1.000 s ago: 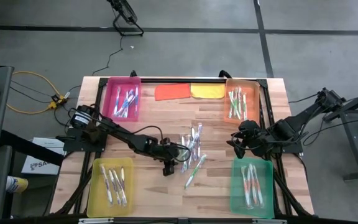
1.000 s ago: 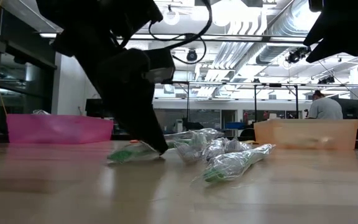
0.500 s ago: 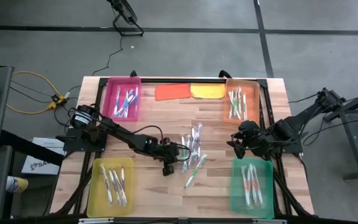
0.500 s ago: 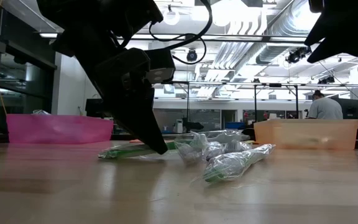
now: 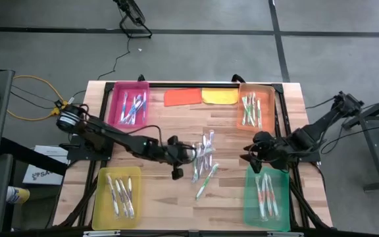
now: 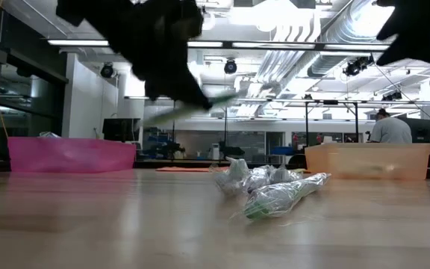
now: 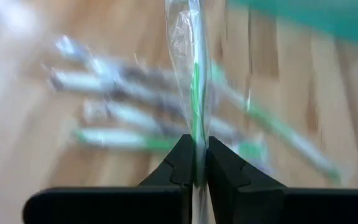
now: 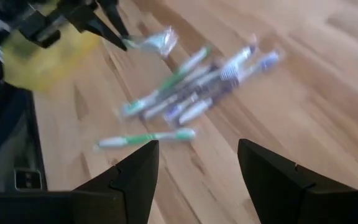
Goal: Pick & Place Toothbrushes
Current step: Put the green toothbrush into the orange bin
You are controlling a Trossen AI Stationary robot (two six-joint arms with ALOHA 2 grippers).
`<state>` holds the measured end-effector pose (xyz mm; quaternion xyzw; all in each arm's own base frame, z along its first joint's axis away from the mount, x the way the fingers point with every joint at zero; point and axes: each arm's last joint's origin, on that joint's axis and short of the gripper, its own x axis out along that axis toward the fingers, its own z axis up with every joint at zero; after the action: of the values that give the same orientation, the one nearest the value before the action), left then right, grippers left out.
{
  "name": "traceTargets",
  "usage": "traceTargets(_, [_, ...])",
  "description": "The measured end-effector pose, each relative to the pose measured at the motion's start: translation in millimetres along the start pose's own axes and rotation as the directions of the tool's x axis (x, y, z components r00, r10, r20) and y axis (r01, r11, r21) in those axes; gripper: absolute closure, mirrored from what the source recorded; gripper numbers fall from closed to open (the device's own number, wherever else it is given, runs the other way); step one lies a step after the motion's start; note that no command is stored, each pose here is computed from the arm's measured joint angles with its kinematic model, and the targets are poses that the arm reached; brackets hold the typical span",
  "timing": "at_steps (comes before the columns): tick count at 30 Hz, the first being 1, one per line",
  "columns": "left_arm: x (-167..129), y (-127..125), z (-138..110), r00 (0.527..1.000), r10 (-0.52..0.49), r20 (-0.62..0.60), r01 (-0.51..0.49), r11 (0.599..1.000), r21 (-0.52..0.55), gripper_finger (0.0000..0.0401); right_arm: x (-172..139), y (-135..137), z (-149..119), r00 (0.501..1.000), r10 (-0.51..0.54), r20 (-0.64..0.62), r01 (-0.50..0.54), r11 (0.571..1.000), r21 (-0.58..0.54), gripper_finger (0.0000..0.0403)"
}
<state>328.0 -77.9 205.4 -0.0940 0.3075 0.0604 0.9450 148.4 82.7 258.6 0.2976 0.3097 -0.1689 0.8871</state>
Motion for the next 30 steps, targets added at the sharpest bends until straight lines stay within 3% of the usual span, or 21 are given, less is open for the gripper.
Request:
traceTargets(5, [-9,1,28,0.972,-0.027,0.232,0.030,0.999,-0.010,0.0386,-3,12,6,0.985,0.065,0.158,-0.059,0.997,-0.043,0.0190])
traceTargets(9, [-11,9,48,0.917,-0.048,0.395,0.059,0.998,-0.018,0.0386,-1,28,13,0.954,0.136,0.265,-0.107,0.987,-0.121,0.0190])
traceTargets(15, [-15,28,70,0.833,-0.091,0.545,0.107,0.994,0.003,0.0386,5,44,19,0.916,0.219,0.336,-0.154,0.966,-0.209,0.0190])
traceTargets(25, [-20,33,81,0.769,-0.184,0.613,0.179,0.981,0.070,0.0386,20,52,55,0.816,0.249,0.522,-0.152,0.963,-0.222,0.0190])
traceTargets(30, [-21,33,81,0.761,-0.186,0.621,0.179,0.981,0.075,0.0386,31,50,74,0.784,0.325,0.529,-0.217,0.942,-0.257,0.0190])
